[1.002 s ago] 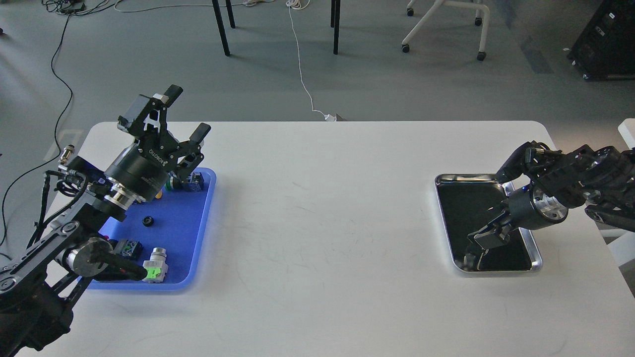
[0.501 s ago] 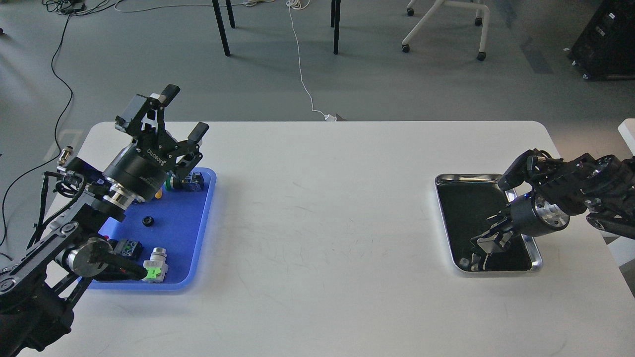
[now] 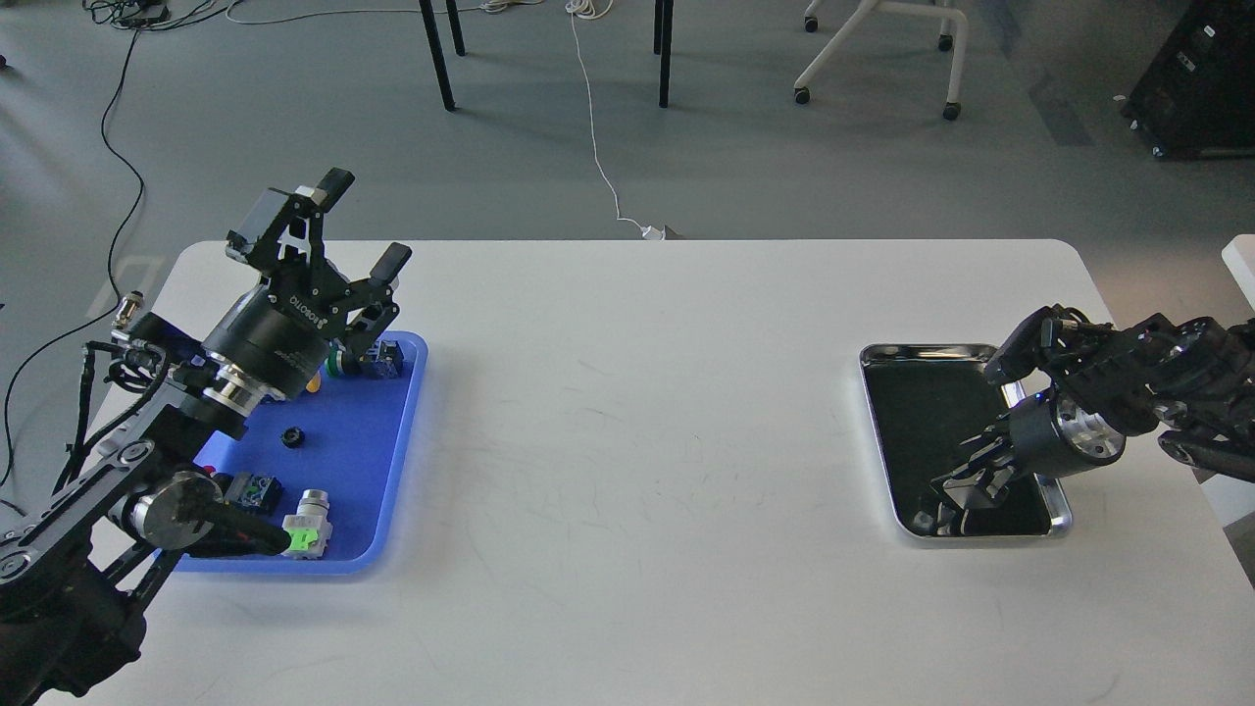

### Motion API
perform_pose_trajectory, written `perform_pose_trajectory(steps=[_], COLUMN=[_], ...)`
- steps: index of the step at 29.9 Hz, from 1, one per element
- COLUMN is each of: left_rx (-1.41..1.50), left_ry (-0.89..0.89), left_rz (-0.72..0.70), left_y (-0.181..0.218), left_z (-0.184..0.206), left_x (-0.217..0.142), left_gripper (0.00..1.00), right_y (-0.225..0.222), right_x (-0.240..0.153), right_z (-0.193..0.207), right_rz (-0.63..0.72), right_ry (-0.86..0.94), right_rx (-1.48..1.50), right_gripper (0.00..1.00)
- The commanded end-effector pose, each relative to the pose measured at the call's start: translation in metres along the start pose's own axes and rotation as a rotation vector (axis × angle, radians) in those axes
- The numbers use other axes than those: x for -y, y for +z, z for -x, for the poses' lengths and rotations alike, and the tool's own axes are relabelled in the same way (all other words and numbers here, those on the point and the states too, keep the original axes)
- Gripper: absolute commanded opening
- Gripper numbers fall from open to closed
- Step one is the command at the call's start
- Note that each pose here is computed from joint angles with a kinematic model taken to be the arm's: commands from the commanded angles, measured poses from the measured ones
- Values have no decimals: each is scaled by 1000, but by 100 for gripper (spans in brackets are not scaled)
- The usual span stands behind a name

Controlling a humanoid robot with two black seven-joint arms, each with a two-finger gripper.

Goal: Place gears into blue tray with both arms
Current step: 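Grasp another small black part on the metal tray with the right gripper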

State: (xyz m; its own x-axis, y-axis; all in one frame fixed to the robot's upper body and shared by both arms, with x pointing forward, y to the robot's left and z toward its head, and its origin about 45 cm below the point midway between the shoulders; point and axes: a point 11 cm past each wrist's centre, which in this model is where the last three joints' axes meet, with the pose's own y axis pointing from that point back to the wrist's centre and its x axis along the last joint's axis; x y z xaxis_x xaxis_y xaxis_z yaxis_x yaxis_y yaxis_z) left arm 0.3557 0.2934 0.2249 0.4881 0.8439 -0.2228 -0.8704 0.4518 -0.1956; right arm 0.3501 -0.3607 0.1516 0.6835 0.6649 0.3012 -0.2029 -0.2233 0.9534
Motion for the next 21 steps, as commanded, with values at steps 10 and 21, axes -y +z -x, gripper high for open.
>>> perform_pose_trajectory(steps=[10,21], left_rx=[-11,-11], left_ry=[0,3], left_rz=[6,12], left_y=[-1,0], left_z=[2,2], left_x=[2,2], left_gripper=[98,98], right_y=[5,5], right_x=[-1,0], right_z=[1,5], right_rz=[16,14], right_ry=[-1,-10], right_rx=[4,10], right_gripper=[56,33])
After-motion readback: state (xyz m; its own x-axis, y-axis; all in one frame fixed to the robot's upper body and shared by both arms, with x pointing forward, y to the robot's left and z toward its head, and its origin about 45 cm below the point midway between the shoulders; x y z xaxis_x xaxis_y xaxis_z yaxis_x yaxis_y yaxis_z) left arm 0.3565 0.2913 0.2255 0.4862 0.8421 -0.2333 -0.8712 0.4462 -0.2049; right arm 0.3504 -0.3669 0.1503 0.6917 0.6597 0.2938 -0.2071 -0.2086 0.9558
